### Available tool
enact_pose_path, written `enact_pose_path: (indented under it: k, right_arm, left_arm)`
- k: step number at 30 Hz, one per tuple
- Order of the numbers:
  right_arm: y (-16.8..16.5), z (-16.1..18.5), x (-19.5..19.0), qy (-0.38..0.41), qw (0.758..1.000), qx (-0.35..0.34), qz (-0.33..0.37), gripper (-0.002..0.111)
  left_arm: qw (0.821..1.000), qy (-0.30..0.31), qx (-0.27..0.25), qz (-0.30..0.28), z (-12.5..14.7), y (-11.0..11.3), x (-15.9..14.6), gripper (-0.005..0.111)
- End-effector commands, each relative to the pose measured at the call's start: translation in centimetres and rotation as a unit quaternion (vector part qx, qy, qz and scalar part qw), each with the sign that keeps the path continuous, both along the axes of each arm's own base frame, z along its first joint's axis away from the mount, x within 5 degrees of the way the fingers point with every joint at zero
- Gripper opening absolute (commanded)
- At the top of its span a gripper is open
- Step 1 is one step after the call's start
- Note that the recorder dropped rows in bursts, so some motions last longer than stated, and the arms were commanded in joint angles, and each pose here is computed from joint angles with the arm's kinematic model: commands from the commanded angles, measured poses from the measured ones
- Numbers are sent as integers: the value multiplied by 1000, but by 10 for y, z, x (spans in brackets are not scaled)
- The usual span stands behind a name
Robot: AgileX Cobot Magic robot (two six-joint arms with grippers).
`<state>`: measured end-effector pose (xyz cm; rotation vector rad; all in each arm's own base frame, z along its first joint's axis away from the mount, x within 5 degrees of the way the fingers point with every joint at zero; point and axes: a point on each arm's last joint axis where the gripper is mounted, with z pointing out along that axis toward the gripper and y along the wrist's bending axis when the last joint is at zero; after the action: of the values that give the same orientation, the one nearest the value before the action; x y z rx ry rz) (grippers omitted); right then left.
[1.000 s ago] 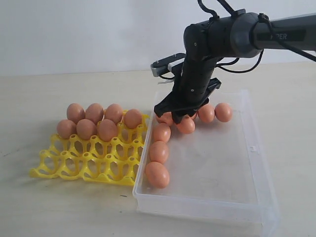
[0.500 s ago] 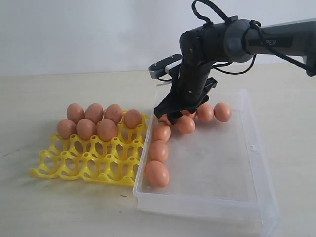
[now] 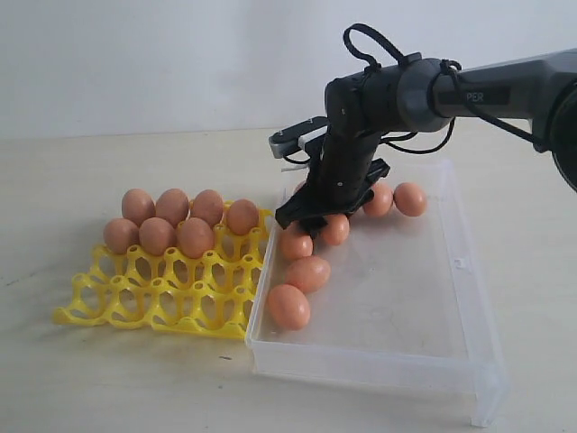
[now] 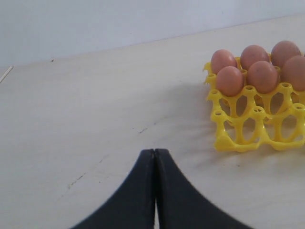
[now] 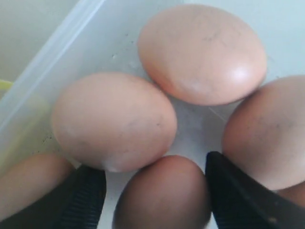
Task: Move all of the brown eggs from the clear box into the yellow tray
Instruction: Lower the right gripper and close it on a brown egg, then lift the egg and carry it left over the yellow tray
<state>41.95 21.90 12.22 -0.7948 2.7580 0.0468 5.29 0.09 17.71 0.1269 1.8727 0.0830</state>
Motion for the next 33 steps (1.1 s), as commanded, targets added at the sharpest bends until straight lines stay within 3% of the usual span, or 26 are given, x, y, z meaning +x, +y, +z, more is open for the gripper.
enact_pose_path:
  k: [1, 3, 4, 8, 12, 18, 23, 28, 33]
  right_arm:
    - [2, 1, 1, -9, 1000, 7, -1, 38]
    - [4, 1, 0, -10, 1000, 5, 9, 6]
    - [6, 1, -1, -11, 1000, 2, 26, 0]
    - [15, 6, -7, -19, 998, -4, 56, 0]
    - [15, 37, -12, -58, 997, 22, 56, 0]
    - [16, 88, -31, -127, 985, 95, 68, 0]
    - [35, 117, -54, -204, 956, 191, 90, 0]
    - [62, 111, -69, -233, 934, 254, 90, 0]
    - [80, 76, -71, -234, 937, 243, 88, 0]
  left_arm:
    - [1000, -8, -3, -2, 2, 0, 0, 0]
    - [1000, -8, -3, -2, 2, 0, 0, 0]
    - [1000, -8, -3, -2, 2, 0, 0, 0]
    - [1000, -8, -3, -2, 2, 0, 0, 0]
    - [1000, -8, -3, -2, 2, 0, 0, 0]
    - [1000, -8, -3, -2, 2, 0, 0, 0]
    - [1000, -8, -3, -2, 2, 0, 0, 0]
    - [1000, -8, -3, -2, 2, 0, 0, 0]
    - [1000, -8, -3, -2, 2, 0, 0, 0]
